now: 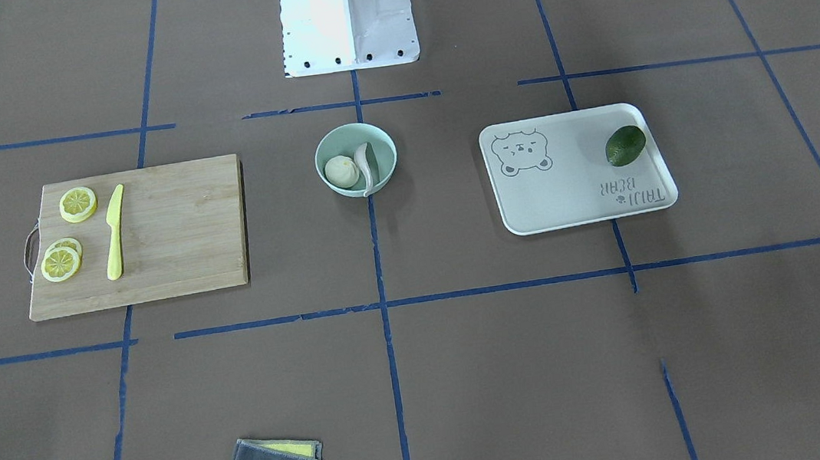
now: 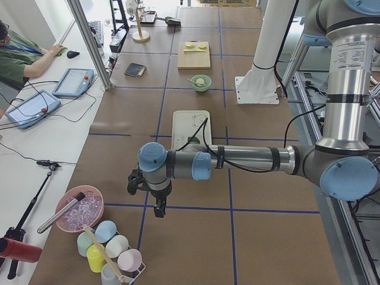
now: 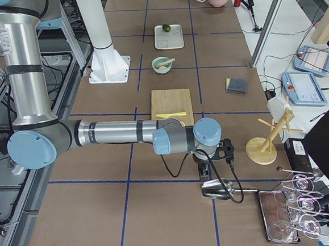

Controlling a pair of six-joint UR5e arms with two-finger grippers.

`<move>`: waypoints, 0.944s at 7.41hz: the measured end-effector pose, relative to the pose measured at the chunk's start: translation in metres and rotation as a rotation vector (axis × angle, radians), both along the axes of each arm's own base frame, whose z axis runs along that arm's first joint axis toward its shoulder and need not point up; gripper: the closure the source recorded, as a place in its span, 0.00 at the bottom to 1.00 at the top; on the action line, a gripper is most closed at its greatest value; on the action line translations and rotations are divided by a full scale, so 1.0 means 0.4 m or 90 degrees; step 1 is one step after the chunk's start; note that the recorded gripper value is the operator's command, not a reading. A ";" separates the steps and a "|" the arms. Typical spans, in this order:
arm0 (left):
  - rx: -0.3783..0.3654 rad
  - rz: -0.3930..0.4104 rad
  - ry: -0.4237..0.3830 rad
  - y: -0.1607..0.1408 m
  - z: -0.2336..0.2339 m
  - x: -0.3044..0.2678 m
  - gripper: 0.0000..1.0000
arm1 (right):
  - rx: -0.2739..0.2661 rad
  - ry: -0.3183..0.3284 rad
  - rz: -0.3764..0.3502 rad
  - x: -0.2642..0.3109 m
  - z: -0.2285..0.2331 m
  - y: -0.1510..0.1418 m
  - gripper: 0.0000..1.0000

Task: Put spoon and bun in bowl

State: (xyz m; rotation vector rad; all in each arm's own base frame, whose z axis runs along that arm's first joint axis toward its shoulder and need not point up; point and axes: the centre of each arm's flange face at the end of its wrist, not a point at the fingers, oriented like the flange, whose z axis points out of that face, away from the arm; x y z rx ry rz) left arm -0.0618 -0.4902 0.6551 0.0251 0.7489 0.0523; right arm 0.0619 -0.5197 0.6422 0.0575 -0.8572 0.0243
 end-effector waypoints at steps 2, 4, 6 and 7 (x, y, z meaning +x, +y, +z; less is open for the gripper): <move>-0.003 -0.004 0.000 0.002 0.006 -0.007 0.00 | 0.002 -0.002 0.001 0.002 -0.006 -0.004 0.00; -0.003 -0.005 0.000 0.002 0.007 -0.008 0.00 | 0.003 -0.003 0.002 0.003 -0.008 -0.005 0.00; -0.003 -0.005 0.000 0.002 0.007 -0.008 0.00 | 0.005 -0.003 0.001 0.003 -0.011 -0.007 0.00; -0.003 -0.005 0.000 0.002 0.007 -0.008 0.00 | 0.006 -0.003 0.002 0.004 -0.012 -0.008 0.00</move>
